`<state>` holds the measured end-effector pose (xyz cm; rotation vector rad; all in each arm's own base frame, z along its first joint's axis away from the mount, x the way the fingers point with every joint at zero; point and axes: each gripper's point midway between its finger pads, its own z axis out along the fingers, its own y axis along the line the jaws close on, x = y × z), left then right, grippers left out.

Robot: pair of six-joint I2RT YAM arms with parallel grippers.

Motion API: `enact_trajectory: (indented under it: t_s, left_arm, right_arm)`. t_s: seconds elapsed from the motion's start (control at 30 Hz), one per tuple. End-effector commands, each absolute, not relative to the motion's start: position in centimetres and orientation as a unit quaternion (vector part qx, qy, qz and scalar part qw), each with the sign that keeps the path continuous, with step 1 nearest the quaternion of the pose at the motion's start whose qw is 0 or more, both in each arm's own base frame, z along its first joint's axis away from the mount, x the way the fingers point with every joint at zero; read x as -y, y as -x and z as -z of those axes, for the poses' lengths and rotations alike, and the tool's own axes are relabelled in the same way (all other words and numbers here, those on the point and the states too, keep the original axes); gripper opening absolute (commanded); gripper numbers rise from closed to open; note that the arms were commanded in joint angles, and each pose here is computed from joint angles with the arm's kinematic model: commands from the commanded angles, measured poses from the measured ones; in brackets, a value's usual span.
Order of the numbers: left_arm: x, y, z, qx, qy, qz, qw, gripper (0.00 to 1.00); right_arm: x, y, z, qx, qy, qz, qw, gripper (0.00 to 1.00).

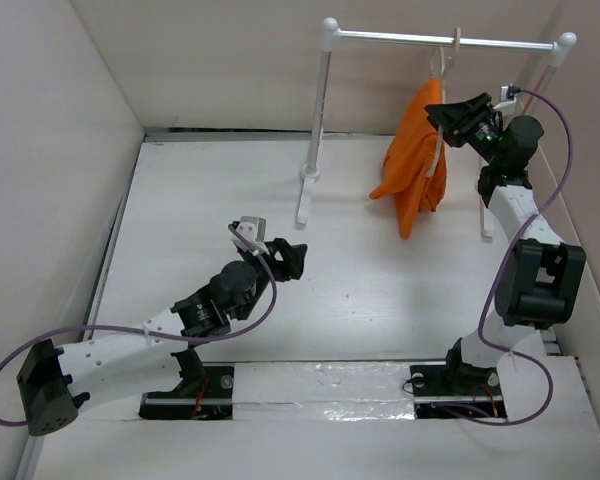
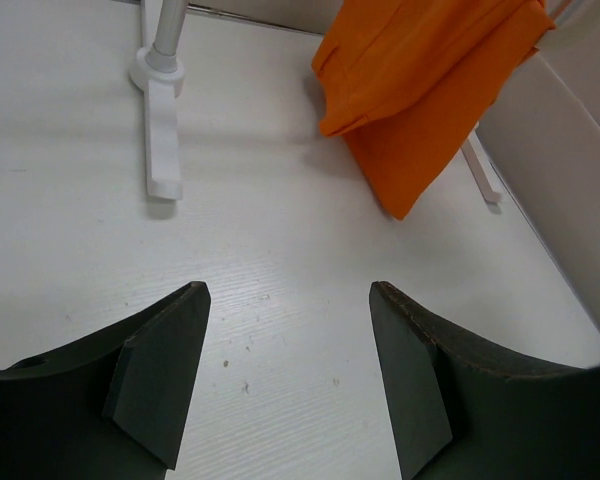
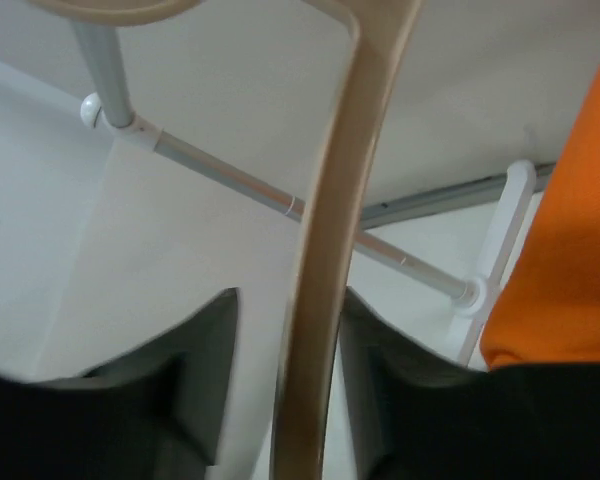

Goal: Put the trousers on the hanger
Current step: Place the hanger at the clothesline, then reset both arms

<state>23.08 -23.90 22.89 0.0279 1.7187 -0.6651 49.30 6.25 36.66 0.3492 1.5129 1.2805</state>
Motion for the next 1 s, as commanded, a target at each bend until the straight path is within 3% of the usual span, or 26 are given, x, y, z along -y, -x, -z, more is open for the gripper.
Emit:
enact_trajectory:
  t_s: [0.0, 0.03, 0.27, 0.53, 0.77, 0.97]
  left_arm:
    - [23.0, -23.4, -24.6, -0.727, 0.014, 0.287, 0.623, 0.63]
    - [22.9, -23.4, -24.7, -0.728, 0.016, 0.287, 0.623, 0.63]
    - [22.0, -23.2, -26.3, -0.725, 0.046, 0.298, 0.620, 0.66]
    - [19.9, -22.2, -28.7, -0.706, 0.083, 0.325, 0.624, 0.66]
    - [16.6, -20.5, -31.5, -0.671, 0.124, 0.364, 0.634, 0.67]
    - [14.7, -19.0, -32.2, -0.662, 0.141, 0.394, 0.621, 0.66]
  right_arm:
    - [-5.9, -46.5, -42.7, -0.577, -0.046, -0.507, 0.639, 0.79]
    - [-5.8, -46.3, -42.7, -0.580, -0.044, -0.497, 0.644, 1.00]
    - [-2.9, -43.0, -42.3, -0.613, -0.069, -0.351, 0.705, 1.00]
    - [-6.0, -30.6, -41.9, -0.565, 0.013, -0.319, 0.761, 1.00]
    - [-11.4, -23.0, -38.2, -0.608, 0.143, -0.329, 0.709, 1.00]
    - [-11.7, -16.9, -36.5, -0.629, 0.206, -0.278, 0.697, 1.00]
